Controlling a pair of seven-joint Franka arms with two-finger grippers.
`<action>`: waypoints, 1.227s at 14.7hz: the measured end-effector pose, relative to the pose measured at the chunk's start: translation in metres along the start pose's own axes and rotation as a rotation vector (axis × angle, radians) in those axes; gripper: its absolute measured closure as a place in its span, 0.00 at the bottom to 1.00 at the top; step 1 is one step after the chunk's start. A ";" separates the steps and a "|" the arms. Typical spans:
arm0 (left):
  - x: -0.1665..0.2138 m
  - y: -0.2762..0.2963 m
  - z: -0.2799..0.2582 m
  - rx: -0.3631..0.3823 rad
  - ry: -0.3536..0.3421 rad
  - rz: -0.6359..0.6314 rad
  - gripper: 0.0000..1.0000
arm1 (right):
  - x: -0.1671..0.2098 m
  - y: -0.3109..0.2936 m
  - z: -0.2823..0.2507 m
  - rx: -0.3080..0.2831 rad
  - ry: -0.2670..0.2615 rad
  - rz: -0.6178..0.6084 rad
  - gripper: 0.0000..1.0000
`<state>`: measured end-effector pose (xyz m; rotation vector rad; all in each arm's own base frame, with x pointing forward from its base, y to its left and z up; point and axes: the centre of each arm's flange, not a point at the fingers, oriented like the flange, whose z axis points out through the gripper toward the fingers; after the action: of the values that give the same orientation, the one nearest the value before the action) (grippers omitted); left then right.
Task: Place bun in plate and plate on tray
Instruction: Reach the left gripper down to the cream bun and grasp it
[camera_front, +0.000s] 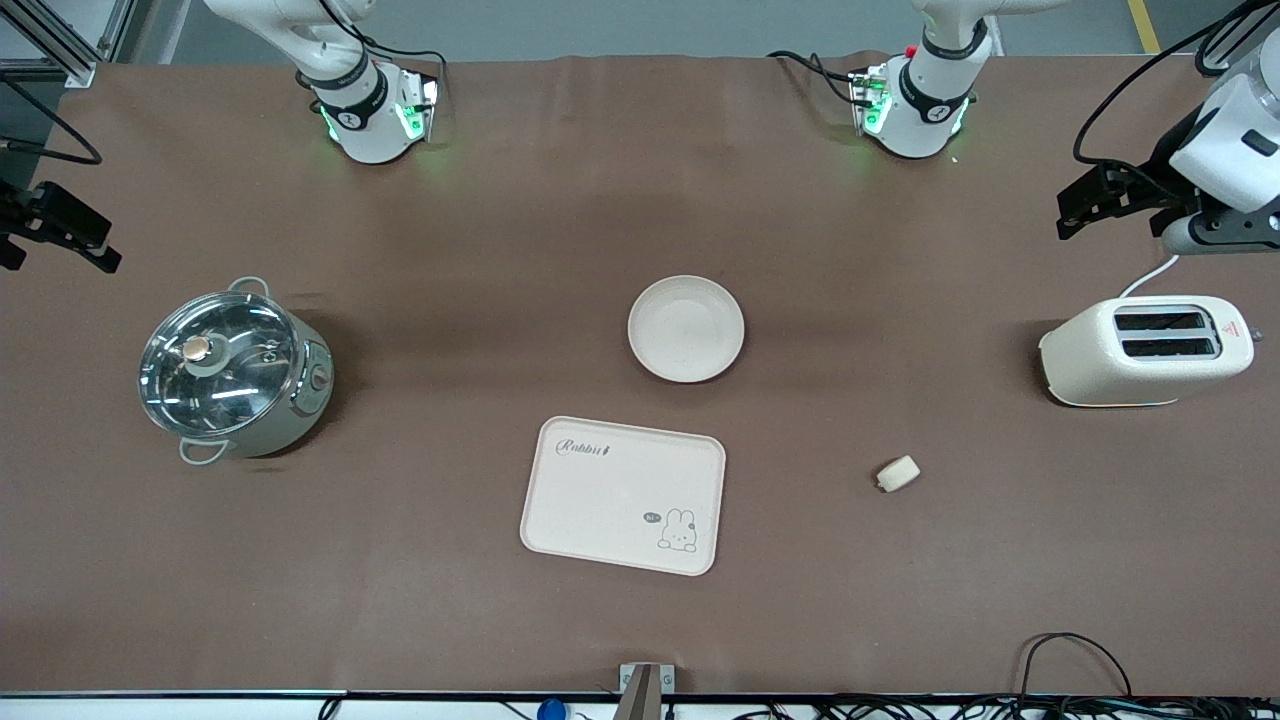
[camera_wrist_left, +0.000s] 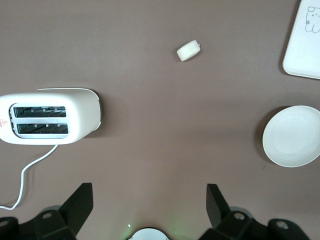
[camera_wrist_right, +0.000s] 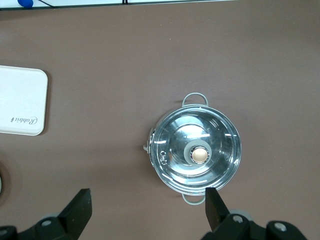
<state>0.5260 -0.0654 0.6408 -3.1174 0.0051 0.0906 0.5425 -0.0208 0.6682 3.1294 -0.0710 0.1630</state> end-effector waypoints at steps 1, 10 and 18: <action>0.000 0.000 0.000 0.000 0.000 0.000 0.00 | 0.000 0.000 0.000 0.000 0.000 0.000 0.00; 0.091 -0.002 0.111 -0.026 -0.063 -0.037 0.00 | 0.000 0.000 0.000 0.000 0.000 0.000 0.00; 0.178 0.011 0.329 -0.009 -0.104 -0.375 0.00 | 0.000 0.000 0.000 0.000 -0.001 0.001 0.00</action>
<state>0.6842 -0.0693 0.3019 -3.0538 -0.5778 0.2437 0.5423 -0.0210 0.6684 3.1295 -0.0721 0.1613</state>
